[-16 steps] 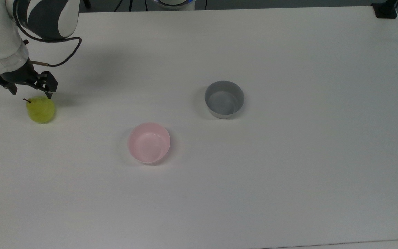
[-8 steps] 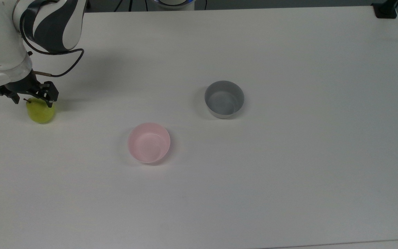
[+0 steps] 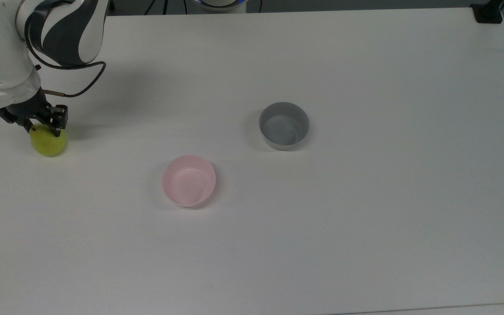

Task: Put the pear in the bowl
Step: 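Lift the pear and carry it over the pink bowl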

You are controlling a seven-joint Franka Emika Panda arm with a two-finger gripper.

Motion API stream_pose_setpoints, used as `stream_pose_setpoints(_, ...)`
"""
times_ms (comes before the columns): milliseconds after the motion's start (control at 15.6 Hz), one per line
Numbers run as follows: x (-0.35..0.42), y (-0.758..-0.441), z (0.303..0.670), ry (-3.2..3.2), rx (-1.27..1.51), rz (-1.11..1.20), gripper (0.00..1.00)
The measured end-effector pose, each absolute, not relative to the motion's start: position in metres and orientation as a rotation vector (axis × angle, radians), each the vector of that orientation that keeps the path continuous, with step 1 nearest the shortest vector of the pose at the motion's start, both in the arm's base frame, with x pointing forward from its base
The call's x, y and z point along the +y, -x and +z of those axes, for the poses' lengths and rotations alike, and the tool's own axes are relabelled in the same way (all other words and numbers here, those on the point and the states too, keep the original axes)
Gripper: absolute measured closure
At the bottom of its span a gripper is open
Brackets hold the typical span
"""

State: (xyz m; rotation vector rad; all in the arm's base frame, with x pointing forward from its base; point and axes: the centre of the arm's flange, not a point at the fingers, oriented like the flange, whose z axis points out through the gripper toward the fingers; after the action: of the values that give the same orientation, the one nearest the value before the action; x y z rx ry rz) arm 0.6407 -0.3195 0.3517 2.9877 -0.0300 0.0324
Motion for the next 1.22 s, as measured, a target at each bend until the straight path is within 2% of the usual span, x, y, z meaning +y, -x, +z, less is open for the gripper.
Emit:
stream_pose_setpoints(257, -0.320, -0.641, 0.352, -2.987, -0.030, 0.034, 0.42)
stream_pose_setpoints(450, -0.318, -0.643, 0.367, -2.979, -0.027, 0.067, 0.42)
stream_pose_setpoints(706, -0.309, -0.642, 0.406, -2.972, -0.018, 0.122, 0.42)
stream_pose_setpoints(963, -0.300, -0.637, 0.449, -2.997, -0.019, 0.079, 0.42)
stream_pose_setpoints(1220, -0.259, -0.651, 0.482, -3.035, 0.048, 0.070, 0.42)
